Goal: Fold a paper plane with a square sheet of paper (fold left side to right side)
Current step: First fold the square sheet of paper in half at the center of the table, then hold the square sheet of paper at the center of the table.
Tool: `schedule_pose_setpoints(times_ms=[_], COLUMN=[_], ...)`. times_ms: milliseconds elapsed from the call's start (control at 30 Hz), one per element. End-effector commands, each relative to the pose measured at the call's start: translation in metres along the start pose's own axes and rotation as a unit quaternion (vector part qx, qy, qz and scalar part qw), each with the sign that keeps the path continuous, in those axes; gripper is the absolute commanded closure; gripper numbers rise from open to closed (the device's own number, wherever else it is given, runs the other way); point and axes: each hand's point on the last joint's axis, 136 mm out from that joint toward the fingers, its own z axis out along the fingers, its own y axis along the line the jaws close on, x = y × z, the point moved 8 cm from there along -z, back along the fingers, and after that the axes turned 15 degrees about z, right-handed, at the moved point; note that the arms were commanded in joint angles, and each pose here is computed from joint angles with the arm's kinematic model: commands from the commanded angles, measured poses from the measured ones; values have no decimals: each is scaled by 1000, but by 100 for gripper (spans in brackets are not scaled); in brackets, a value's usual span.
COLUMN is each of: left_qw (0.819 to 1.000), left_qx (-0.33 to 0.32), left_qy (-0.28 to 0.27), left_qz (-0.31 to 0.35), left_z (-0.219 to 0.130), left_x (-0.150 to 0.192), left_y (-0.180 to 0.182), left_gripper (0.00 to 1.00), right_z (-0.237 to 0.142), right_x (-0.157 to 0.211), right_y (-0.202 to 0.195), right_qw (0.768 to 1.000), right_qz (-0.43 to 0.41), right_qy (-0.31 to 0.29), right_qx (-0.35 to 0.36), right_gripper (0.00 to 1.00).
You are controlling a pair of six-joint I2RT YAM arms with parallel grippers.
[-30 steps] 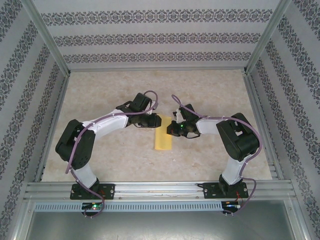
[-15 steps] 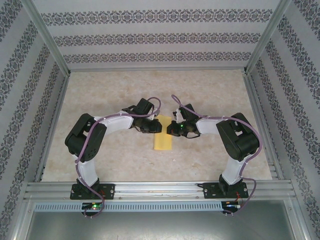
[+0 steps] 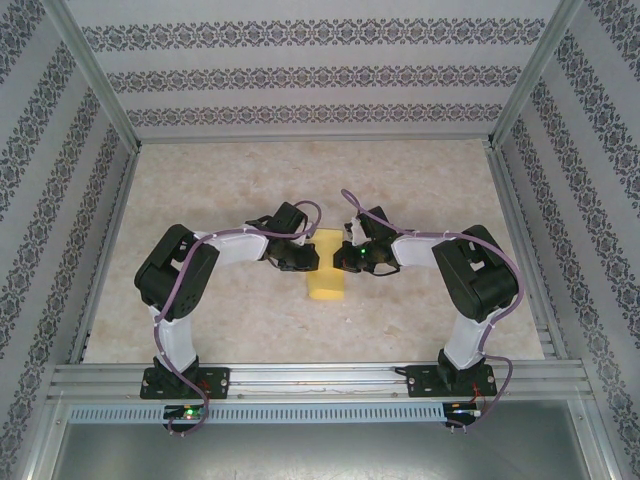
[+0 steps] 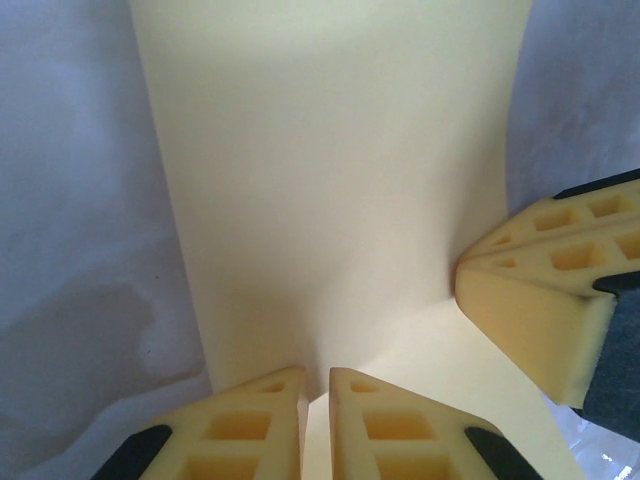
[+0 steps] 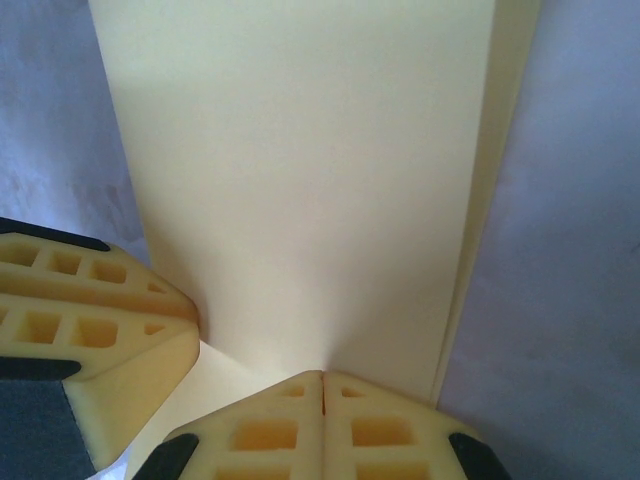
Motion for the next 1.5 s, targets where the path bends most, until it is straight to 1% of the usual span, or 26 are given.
schedule_pose_setpoints(times_ms=[0, 233, 533, 700, 867, 933, 967, 1200, 1333, 1467], left_qw=[1000, 999, 998, 999, 998, 998, 997, 995, 995, 997], left_qx=[-24, -29, -36, -29, -3, 19, 36, 70, 73, 68], left_qy=[4, 5, -5, -28, -52, -66, -71, -68, -59, -44], left_qz=[-9, -29, -47, -30, -20, -11, 3, 20, 23, 18], left_z=[5, 3, -13, -29, -38, -41, -40, -23, -11, 1], left_x=[8, 20, 29, 20, 13, 7, -1, -16, -20, -16], left_y=[16, 29, 43, 35, 24, 16, 4, -16, -18, -14], left_gripper=[86, 87, 88, 91, 93, 94, 94, 95, 95, 95], right_z=[10, 7, 4, 4, 4, 4, 5, 8, 7, 6], right_x=[19, 18, 18, 17, 17, 17, 17, 18, 18, 19], right_y=[-49, -55, -57, -54, -51, -51, -50, -50, -49, -48], right_qw=[991, 991, 991, 992, 993, 993, 993, 993, 993, 993], right_qz=[39, 44, 46, 46, 44, 44, 44, 44, 43, 41], right_qy=[28, 27, 27, 28, 26, 27, 28, 31, 30, 31], right_qx=[122, 126, 124, 114, 109, 109, 109, 109, 110, 109], right_gripper=[100, 100, 100, 100, 100, 100, 100, 100, 100, 100])
